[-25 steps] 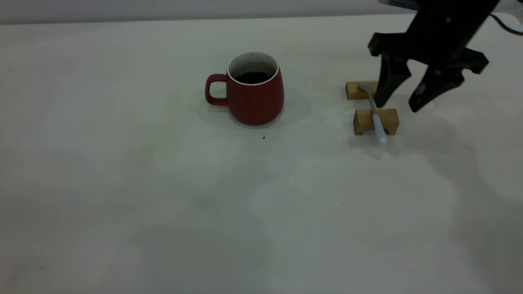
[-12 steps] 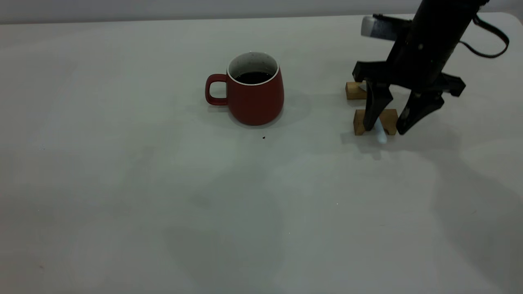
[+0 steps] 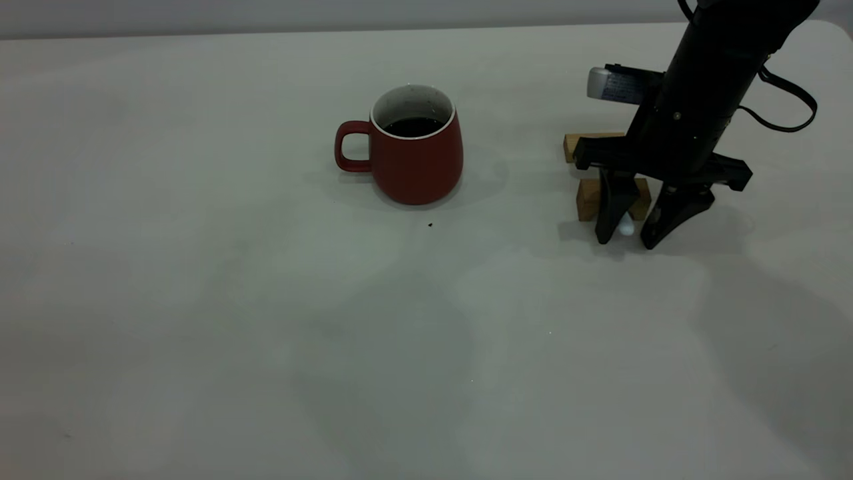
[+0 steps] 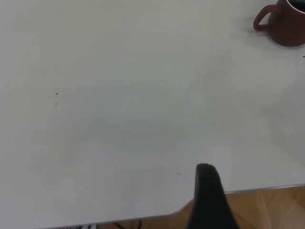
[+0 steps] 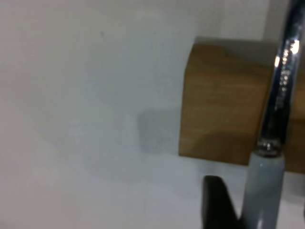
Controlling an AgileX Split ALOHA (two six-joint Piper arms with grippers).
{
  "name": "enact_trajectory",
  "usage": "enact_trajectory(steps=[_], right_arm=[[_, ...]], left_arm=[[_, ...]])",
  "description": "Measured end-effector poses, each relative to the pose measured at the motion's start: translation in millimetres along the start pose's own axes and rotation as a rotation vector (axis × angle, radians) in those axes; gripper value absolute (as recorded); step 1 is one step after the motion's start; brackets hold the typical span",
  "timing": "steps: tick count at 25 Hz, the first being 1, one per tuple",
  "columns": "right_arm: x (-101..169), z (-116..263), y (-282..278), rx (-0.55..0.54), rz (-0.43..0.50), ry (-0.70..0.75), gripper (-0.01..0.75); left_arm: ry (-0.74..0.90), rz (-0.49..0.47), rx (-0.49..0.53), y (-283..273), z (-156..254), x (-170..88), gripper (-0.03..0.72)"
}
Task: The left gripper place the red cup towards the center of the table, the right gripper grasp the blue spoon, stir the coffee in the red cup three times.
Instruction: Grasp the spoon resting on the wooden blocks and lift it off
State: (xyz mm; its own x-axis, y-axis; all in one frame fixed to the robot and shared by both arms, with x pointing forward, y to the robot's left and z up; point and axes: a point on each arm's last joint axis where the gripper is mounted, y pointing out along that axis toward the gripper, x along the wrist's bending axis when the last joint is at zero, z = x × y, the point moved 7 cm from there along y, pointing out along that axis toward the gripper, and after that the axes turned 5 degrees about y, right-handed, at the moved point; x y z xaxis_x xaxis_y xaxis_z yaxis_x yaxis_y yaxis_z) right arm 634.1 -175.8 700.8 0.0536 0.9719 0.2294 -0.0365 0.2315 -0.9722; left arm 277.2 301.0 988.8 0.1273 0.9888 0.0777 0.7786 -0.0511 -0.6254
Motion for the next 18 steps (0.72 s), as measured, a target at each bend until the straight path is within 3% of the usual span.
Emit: enact_trajectory(steps=[5, 14, 18], right_arm=[[0, 5, 0, 0.030, -0.002, 0.002, 0.126], [14, -6, -52, -0.043, -0.004, -0.061, 0.126], [32, 6, -74, 0.019, 0.013, -0.152, 0.126]], left_arm=[[0.000, 0.000, 0.000, 0, 0, 0, 0.558], [0.000, 0.000, 0.000, 0, 0, 0, 0.558], [0.000, 0.000, 0.000, 0, 0, 0, 0.558]])
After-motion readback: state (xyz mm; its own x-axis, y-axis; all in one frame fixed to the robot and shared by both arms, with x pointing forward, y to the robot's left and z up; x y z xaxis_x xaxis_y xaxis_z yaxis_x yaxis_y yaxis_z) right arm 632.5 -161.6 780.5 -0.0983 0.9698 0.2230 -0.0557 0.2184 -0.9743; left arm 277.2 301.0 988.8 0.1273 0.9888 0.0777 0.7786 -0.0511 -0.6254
